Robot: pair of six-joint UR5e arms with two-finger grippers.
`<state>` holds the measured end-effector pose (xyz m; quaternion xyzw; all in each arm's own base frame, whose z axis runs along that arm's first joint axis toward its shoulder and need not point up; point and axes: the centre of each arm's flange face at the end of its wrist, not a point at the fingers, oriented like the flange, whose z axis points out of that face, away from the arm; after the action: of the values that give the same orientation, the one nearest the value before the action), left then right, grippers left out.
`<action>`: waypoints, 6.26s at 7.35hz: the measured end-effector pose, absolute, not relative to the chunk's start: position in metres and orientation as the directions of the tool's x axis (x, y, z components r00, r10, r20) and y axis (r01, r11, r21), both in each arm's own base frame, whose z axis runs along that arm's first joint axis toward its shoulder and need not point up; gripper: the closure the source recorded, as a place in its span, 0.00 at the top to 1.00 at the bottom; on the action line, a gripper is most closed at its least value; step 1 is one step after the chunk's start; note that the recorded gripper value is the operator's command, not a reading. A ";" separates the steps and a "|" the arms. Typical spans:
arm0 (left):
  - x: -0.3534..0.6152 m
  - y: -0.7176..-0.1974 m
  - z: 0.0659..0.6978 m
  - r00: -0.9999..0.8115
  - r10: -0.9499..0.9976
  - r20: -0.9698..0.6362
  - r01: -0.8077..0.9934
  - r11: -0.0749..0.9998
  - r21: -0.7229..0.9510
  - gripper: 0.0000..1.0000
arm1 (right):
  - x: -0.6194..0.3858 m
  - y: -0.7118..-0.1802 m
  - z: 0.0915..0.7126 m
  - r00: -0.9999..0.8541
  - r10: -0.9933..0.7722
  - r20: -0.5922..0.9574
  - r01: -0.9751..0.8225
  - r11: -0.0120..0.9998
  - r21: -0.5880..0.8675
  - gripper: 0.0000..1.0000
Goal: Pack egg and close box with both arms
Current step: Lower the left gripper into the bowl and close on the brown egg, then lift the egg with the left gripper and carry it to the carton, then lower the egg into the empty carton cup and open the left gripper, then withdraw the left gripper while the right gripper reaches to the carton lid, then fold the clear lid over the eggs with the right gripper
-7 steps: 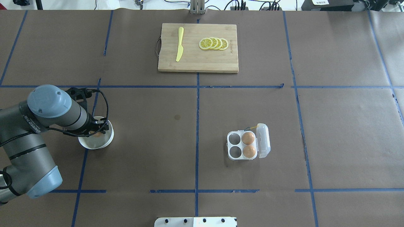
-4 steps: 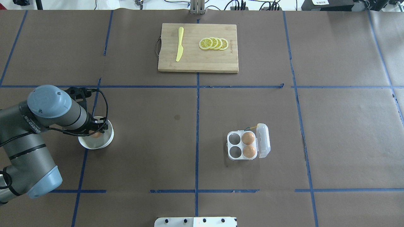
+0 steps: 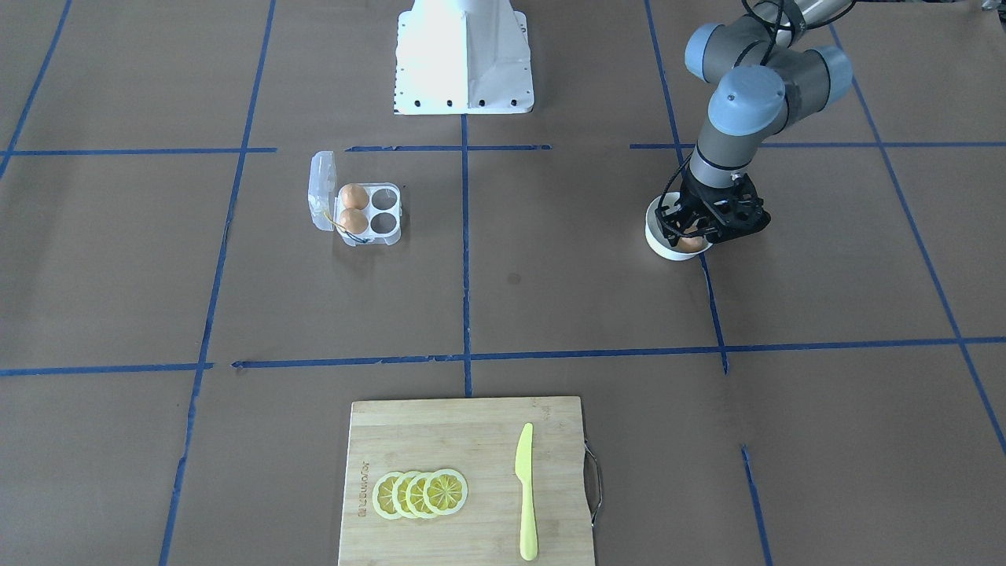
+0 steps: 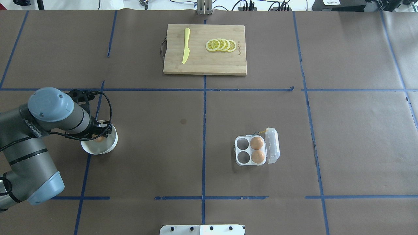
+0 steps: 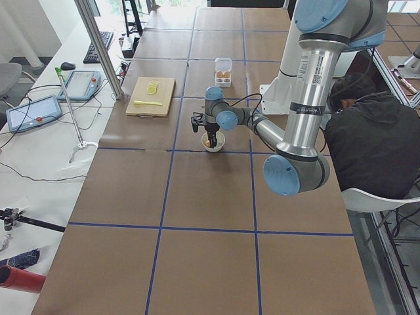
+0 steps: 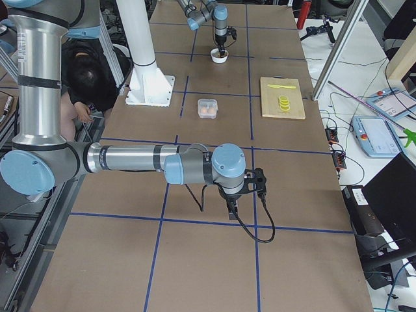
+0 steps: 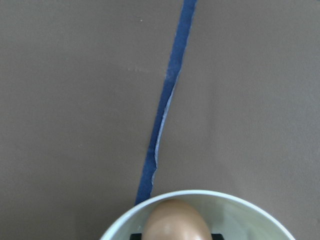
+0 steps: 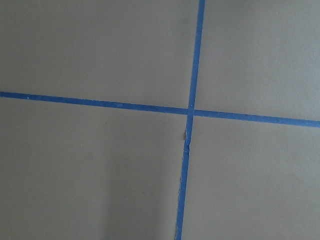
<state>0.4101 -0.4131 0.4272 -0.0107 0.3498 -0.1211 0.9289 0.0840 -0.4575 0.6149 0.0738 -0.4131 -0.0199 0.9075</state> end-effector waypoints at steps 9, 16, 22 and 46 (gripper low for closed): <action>0.365 -0.410 0.281 0.542 -0.147 -0.827 0.280 0.960 0.013 0.00 | 0.084 -0.466 0.608 0.657 -0.104 0.747 -0.026 0.987 0.161 1.00; 0.603 -0.337 0.156 0.221 -0.024 -0.975 0.506 0.857 0.094 0.00 | 0.084 -0.467 0.603 0.658 -0.131 0.742 -0.027 0.980 0.197 1.00; 0.685 -0.318 0.129 0.255 -0.013 -0.967 0.488 0.865 0.117 0.05 | 0.083 -0.467 0.602 0.643 -0.132 0.755 -0.029 0.980 0.197 1.00; 0.156 -0.556 0.250 0.836 0.195 -0.513 0.100 0.865 0.491 1.00 | -0.423 -0.369 0.279 0.342 0.078 0.937 -0.020 0.997 -0.076 0.00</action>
<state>0.1556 -0.5560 0.2504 0.2581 0.2855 0.0259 0.9226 -0.4233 -0.3691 0.2787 -0.0254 -0.5730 0.0297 0.8187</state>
